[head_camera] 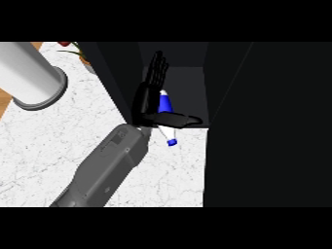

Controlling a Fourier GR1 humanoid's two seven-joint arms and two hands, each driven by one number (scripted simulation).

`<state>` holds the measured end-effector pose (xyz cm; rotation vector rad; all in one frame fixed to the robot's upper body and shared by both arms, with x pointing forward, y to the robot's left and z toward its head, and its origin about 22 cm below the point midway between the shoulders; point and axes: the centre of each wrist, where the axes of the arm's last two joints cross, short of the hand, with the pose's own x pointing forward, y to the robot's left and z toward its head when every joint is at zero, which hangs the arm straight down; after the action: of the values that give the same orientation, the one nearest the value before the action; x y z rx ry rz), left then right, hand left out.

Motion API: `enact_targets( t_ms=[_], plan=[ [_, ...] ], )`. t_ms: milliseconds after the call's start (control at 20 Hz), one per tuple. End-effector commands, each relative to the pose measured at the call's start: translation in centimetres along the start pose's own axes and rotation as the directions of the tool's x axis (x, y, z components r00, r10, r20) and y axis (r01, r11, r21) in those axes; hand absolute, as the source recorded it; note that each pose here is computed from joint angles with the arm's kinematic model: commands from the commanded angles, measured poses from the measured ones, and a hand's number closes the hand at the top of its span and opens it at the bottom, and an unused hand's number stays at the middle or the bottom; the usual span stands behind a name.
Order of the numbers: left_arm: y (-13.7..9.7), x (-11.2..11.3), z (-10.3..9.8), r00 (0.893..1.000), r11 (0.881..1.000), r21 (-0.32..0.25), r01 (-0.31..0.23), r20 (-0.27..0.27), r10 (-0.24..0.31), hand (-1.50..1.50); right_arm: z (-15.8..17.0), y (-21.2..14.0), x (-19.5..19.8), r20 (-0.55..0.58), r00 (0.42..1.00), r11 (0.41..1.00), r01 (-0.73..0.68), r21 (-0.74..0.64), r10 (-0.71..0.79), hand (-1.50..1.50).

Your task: Pick up the bottled water, place it into the cabinet and close the cabinet

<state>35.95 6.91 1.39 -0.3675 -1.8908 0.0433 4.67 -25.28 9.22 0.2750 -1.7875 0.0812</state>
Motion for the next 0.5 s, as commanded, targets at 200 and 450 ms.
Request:
enact_targets(
  t_ms=[200, 450],
  plan=[
    [-1.5, 2.2, 5.5, 0.993, 0.99, -0.079, -0.118, 0.021, 0.12, -1.5, 0.3, 0.8, 4.3, 0.018, 0.997, 0.997, -0.079, 0.018, 0.078, -1.5],
    [0.2, 3.7, 8.1, 0.993, 0.988, -0.103, -0.119, -0.015, 0.118, 1.5, -0.3, 1.1, 4.3, 0.034, 0.995, 0.98, -0.099, 0.17, 0.094, -1.5]
  ],
)
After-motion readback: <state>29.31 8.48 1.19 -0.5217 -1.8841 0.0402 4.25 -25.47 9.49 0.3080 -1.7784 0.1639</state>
